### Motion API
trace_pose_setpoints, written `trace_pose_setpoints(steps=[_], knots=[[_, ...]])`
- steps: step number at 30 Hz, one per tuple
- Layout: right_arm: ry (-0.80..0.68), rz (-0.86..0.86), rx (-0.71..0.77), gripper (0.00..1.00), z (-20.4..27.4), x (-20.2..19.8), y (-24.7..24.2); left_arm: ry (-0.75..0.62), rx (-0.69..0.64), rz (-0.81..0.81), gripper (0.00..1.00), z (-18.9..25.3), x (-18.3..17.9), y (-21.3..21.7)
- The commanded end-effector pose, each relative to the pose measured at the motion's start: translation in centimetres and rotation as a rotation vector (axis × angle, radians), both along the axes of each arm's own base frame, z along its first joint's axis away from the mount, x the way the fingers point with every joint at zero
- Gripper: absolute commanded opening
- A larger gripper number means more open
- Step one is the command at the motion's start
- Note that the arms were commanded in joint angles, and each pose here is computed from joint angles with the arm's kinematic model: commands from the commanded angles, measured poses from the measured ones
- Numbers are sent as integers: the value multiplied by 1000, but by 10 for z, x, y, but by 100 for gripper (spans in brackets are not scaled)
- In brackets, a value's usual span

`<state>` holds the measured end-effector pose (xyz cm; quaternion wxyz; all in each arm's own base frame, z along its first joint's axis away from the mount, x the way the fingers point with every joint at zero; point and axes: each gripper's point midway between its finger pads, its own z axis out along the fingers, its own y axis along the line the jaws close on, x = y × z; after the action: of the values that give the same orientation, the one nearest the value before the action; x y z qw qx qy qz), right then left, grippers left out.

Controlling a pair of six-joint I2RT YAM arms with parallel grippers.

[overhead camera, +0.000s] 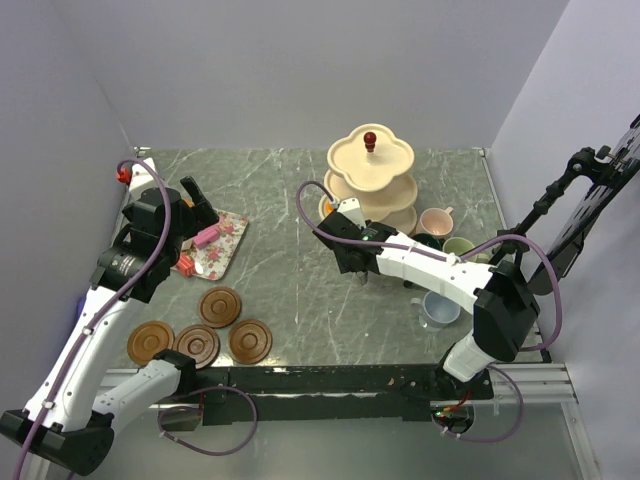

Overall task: Serve the afternoon tea
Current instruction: Place the desert on the desert table.

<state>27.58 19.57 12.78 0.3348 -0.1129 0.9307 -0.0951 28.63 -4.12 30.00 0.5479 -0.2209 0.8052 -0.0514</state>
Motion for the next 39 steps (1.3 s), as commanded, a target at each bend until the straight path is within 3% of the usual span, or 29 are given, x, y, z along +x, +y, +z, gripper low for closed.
trace_pose_setpoints(steps=[1, 7, 15, 26, 39], knots=[[-44, -5, 31, 61, 13, 3, -2, -35, -5, -24, 100, 8, 5, -5], [-53, 7, 46, 64, 15, 2, -1, -35, -7, -24, 100, 8, 4, -5], [-102, 160, 95, 59, 27, -4, 29, -34, -8, -25, 100, 8, 5, -6], [-107, 315, 122, 58, 37, -9, 68, -35, -9, -25, 100, 9, 4, -5], [-167, 645, 322, 59, 68, 9, 176, 27, 12, 22, 100, -10, 7, 0]])
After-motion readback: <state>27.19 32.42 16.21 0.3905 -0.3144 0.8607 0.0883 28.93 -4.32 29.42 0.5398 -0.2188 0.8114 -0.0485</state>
